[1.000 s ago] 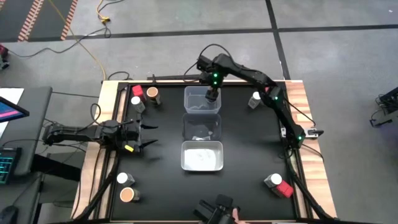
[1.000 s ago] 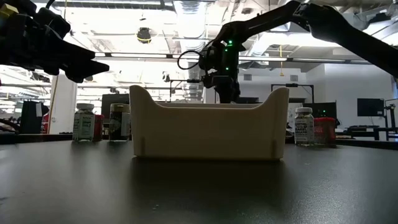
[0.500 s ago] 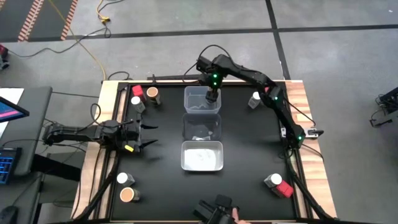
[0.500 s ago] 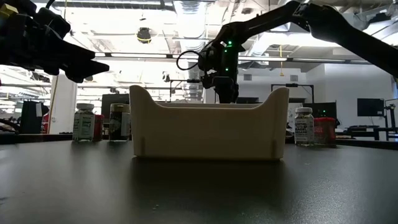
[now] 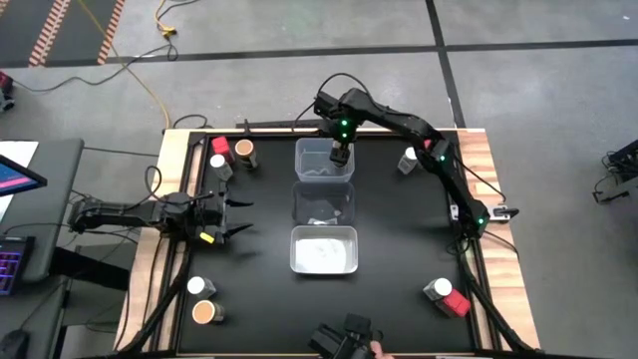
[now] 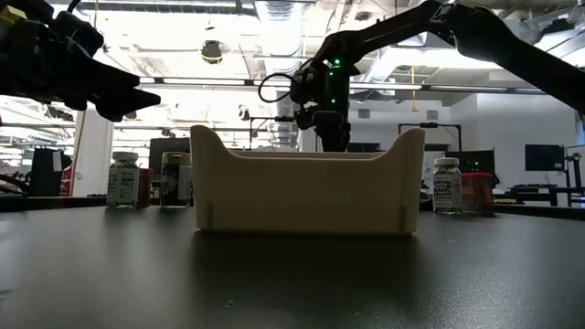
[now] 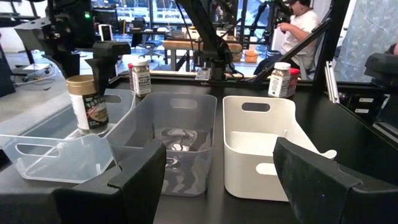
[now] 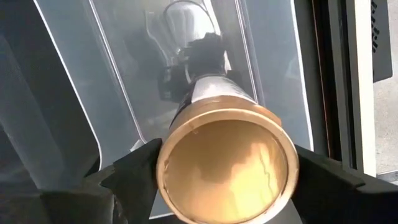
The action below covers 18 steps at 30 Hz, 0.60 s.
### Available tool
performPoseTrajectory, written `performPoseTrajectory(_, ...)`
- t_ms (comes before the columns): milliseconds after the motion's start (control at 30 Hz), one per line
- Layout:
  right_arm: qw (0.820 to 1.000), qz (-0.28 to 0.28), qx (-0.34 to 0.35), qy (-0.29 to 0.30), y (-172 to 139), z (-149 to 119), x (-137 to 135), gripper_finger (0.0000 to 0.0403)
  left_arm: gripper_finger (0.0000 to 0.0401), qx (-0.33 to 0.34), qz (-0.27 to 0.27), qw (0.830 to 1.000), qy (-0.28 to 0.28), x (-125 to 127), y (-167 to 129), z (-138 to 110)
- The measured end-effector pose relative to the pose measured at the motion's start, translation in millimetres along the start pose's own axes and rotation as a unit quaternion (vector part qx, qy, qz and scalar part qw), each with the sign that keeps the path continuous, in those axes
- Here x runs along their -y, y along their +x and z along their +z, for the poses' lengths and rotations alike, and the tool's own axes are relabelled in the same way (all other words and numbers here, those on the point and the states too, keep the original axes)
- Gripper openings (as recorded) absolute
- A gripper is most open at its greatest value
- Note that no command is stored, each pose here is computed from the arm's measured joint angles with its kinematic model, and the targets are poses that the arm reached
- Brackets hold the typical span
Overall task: Sort spices by type
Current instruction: Put the middle right brown seasoning bottle into the white transparent bin
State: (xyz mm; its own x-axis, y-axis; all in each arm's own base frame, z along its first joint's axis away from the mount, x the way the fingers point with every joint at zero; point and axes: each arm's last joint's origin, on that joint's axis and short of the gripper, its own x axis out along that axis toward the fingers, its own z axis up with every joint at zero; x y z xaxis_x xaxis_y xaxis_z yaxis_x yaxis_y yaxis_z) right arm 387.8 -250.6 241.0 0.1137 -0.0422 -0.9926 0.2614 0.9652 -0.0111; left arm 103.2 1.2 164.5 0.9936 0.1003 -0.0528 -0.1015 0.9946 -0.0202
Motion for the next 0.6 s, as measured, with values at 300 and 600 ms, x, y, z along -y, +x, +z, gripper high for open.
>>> performPoseTrajectory(300, 1.000, -0.001, 0.002, -0.009, -0.1, 0.3, 0.3, 0.0338, 0.0285, 0.000, 0.000, 1.000, 0.000, 0.0, 0.0, 0.0)
performPoseTrajectory(600, 1.000, -0.002, 0.005, -0.019, 0.0, 0.9, 0.7, 0.0356, 0.0285, 0.000, 0.000, 1.000, 0.000, 0.0, 0.0, -0.1)
